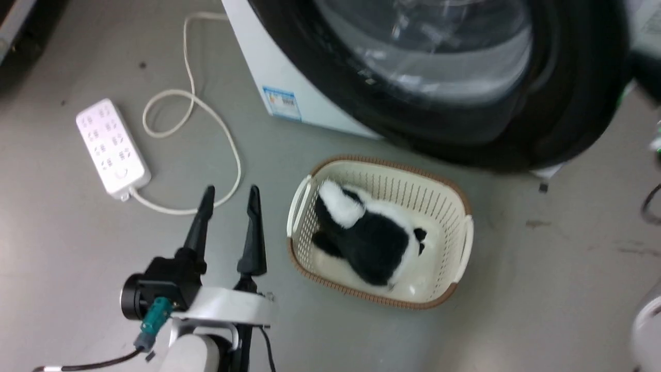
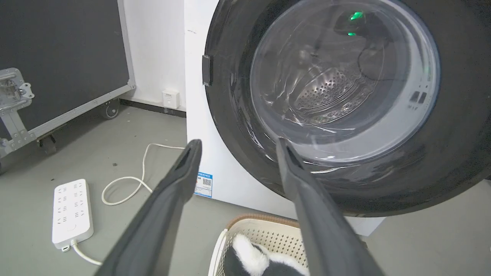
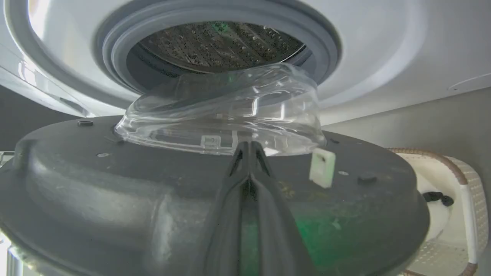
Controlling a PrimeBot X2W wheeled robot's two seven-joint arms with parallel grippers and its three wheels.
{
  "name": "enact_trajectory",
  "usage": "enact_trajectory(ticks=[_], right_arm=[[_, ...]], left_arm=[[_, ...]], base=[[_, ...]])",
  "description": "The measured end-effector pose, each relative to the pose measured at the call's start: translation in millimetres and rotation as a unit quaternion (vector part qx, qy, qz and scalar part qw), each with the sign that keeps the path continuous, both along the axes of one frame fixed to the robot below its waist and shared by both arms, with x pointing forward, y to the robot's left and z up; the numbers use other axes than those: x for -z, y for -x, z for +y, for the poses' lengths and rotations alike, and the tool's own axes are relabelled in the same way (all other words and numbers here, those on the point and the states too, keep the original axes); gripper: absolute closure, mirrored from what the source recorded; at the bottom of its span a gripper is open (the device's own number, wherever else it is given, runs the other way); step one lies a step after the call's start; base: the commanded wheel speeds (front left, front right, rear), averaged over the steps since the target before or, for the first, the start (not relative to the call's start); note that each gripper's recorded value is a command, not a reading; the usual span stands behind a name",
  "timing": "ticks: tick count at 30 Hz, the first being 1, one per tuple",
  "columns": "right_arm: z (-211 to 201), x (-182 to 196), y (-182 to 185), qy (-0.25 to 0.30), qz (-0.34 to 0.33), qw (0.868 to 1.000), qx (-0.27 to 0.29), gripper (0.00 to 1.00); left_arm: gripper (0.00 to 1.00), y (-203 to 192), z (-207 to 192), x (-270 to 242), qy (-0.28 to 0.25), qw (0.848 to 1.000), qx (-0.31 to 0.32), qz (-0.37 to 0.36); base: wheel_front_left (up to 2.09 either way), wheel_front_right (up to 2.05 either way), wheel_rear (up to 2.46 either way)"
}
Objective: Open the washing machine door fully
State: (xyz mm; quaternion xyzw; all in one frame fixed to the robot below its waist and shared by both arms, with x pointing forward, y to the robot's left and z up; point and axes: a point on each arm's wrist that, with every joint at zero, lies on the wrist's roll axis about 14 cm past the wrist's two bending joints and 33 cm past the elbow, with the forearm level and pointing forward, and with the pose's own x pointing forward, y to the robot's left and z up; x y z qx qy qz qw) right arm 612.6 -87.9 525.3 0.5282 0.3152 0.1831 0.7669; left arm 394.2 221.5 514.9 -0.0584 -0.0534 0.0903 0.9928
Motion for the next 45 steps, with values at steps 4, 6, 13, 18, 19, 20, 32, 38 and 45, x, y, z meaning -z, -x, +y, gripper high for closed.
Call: enact_trajectory(ticks=[4, 6, 13, 18, 19, 20, 32, 38, 45], right_arm=[[14, -2, 30, -0.001, 0.005, 0.999, -0.034, 1.00], [14, -3, 42, -0.001, 0.005, 0.999, -0.045, 1.00], [42, -2, 90, -0.038, 0.012, 0.993, -0.110, 1.00], [71, 1, 120, -0.054, 0.013, 0.986, -0.155, 1.00], [77, 2, 126, -0.058, 0.013, 0.985, -0.164, 1.00], [84, 3, 132, -0.062, 0.013, 0.983, -0.173, 1.00], [162, 14, 217, -0.096, 0.015, 0.954, -0.283, 1.00], [181, 12, 229, -0.106, 0.012, 0.950, -0.294, 1.00], [149, 10, 197, -0.047, -0.049, 0.978, -0.196, 0.00]], left_arm=[[0.00, 9, -4, -5, 0.002, 1.000, 0.005, -0.007], [0.00, 14, -6, -6, 0.005, 1.000, 0.010, -0.008], [0.00, 35, -13, 0, 0.001, 1.000, 0.022, 0.003], [0.00, 42, -14, -5, 0.001, 1.000, 0.025, -0.005], [0.00, 43, -13, -7, 0.001, 1.000, 0.024, -0.008], [0.00, 45, -13, -8, 0.001, 1.000, 0.023, -0.010], [0.00, 70, -9, -3, 0.009, 1.000, 0.015, -0.006], [0.00, 73, -7, -2, 0.010, 1.000, 0.011, -0.005], [0.00, 69, -7, -6, 0.014, 1.000, 0.013, -0.013]], base=[[0.00, 0.00, 0.00], [0.00, 0.00, 0.00], [0.00, 0.00, 0.00], [0.00, 0.00, 0.00], [0.00, 0.00, 0.00], [0.00, 0.00, 0.00], [0.00, 0.00, 0.00], [0.00, 0.00, 0.00], [0.00, 0.00, 0.00]])
